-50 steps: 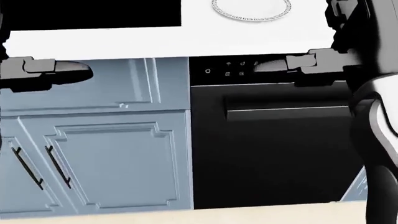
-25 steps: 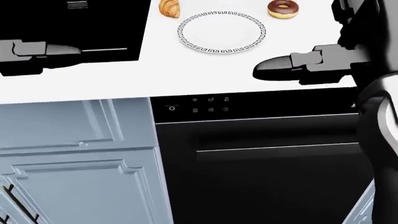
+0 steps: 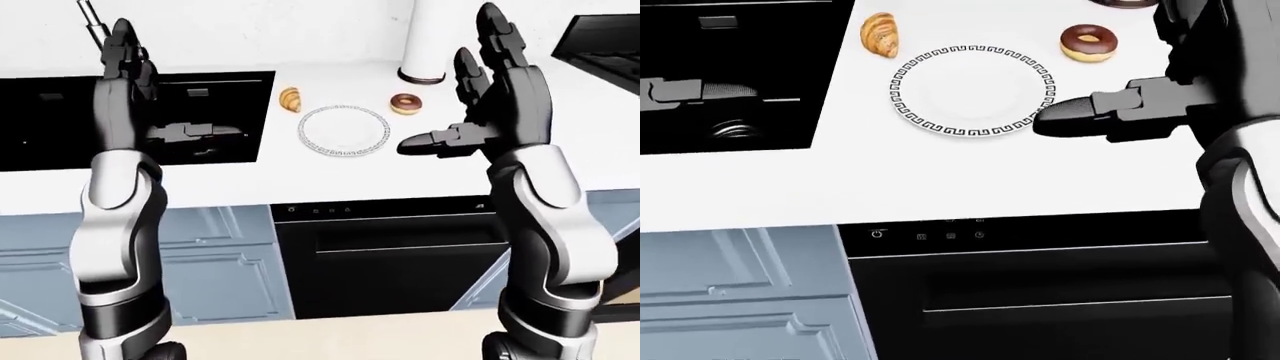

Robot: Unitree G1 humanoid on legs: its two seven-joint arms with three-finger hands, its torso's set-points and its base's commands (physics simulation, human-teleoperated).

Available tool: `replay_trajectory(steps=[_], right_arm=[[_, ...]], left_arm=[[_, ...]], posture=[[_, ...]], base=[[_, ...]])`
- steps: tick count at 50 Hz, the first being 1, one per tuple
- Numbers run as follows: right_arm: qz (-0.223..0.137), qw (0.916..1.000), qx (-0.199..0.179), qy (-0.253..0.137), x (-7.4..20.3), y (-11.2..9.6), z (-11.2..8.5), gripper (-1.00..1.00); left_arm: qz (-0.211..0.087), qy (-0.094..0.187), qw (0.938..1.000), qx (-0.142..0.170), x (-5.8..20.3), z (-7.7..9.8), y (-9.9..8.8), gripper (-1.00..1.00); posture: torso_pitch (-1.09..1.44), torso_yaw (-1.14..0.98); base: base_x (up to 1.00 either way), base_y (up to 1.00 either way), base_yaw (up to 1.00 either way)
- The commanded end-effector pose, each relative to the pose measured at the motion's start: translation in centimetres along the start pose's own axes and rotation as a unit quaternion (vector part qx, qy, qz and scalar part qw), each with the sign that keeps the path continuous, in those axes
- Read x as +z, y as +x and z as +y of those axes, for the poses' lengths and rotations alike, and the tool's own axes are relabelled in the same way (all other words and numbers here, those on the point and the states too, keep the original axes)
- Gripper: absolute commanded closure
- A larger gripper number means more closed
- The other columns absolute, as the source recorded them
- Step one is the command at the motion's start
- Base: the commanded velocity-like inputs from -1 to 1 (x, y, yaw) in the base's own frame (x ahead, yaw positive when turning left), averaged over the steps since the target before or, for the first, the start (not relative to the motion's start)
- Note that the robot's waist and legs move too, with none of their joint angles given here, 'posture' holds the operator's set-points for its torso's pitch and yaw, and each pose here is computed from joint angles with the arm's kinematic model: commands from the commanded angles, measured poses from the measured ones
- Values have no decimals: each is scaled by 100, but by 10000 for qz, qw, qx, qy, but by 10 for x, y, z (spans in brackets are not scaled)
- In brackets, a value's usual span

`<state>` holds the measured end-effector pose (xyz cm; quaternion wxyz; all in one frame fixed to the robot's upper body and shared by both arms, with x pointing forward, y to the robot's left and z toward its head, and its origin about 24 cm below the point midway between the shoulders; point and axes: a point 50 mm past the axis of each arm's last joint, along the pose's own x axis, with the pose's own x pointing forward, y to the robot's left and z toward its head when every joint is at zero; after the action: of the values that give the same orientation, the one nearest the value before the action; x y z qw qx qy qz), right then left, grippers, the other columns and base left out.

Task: Place the pastries on the plates.

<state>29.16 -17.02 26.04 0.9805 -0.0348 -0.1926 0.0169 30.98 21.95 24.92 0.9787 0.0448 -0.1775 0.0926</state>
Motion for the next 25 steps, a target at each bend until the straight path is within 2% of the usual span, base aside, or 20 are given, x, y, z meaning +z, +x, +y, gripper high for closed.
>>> replay_trajectory(steps=[1, 25], right_arm=[[-381, 9990, -210, -110, 15, 0, -8, -100], [-402, 9990, -185, -69, 14, 1, -6, -100]], left_arm=[[-491, -26, 9987, -151, 20, -6, 1, -100], [-451, 8, 9989, -144, 14, -7, 0, -100]], posture=[[0, 0], [0, 0]], base=[[0, 0, 0], [15, -8, 0]])
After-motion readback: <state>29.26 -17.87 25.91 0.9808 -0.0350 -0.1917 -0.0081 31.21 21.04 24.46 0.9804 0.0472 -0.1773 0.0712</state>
